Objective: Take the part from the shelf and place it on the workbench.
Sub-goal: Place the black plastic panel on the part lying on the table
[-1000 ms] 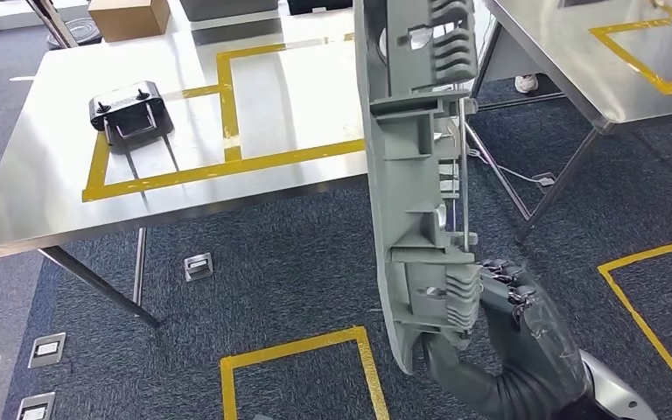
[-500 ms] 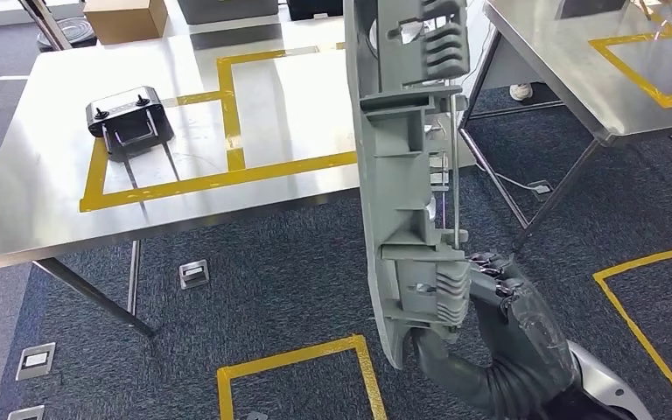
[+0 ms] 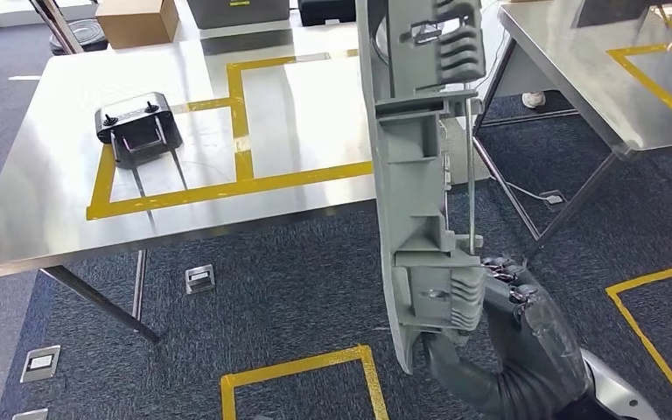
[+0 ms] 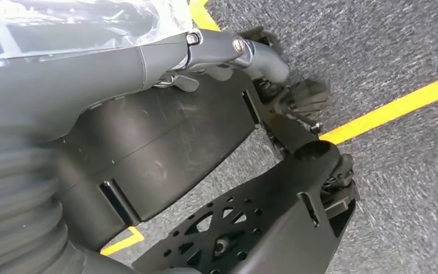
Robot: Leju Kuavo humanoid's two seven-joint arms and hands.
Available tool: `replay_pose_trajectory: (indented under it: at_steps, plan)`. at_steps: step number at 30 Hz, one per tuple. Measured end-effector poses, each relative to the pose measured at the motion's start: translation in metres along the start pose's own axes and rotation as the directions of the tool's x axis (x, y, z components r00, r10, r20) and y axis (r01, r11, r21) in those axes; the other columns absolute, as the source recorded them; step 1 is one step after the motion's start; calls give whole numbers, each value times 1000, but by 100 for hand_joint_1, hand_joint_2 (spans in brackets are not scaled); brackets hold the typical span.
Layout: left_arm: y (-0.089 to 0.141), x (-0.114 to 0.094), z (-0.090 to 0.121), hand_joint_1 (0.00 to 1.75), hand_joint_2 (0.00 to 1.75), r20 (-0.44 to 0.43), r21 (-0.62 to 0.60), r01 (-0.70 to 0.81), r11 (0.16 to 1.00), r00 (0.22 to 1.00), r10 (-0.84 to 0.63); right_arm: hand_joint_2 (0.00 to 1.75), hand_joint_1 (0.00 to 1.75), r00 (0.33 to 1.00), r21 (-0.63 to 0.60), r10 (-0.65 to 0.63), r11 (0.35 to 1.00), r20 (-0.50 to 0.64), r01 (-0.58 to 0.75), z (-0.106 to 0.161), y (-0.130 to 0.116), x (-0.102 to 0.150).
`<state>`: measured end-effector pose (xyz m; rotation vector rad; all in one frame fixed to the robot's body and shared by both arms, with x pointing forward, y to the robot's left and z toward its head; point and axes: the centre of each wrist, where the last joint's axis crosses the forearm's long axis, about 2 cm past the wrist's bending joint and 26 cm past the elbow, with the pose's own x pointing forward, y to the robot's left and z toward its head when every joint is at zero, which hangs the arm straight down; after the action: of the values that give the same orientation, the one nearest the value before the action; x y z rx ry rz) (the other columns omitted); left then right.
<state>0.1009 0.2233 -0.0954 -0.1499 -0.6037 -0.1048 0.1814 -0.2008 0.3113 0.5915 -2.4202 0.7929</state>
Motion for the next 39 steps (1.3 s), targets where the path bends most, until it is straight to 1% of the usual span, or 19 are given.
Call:
replay_pose_trajectory:
  at_steps: [3,8,13,32,39]
  plan:
    - [1,1,0,0,175,4,4,-5,1000,1000,5,175,175,1000,0,0,1000,0,0,0,0,0]
    - [3,8,-3,0,175,28,7,-4,1000,1000,4,175,175,1000,2,-4,1000,-2,4,0,0,0]
    - [2,4,-2,0,175,15,6,-4,1000,1000,4,175,175,1000,-2,-1,1000,-4,1,0,0,-1]
    - [1,0,0,0,175,0,6,-3,1000,1000,3,175,175,1000,-9,2,1000,-7,-2,1,1,-1]
    - [3,8,-3,0,175,26,14,1,1000,1000,-2,175,175,1000,-9,4,1000,-8,-4,1,1,-1]
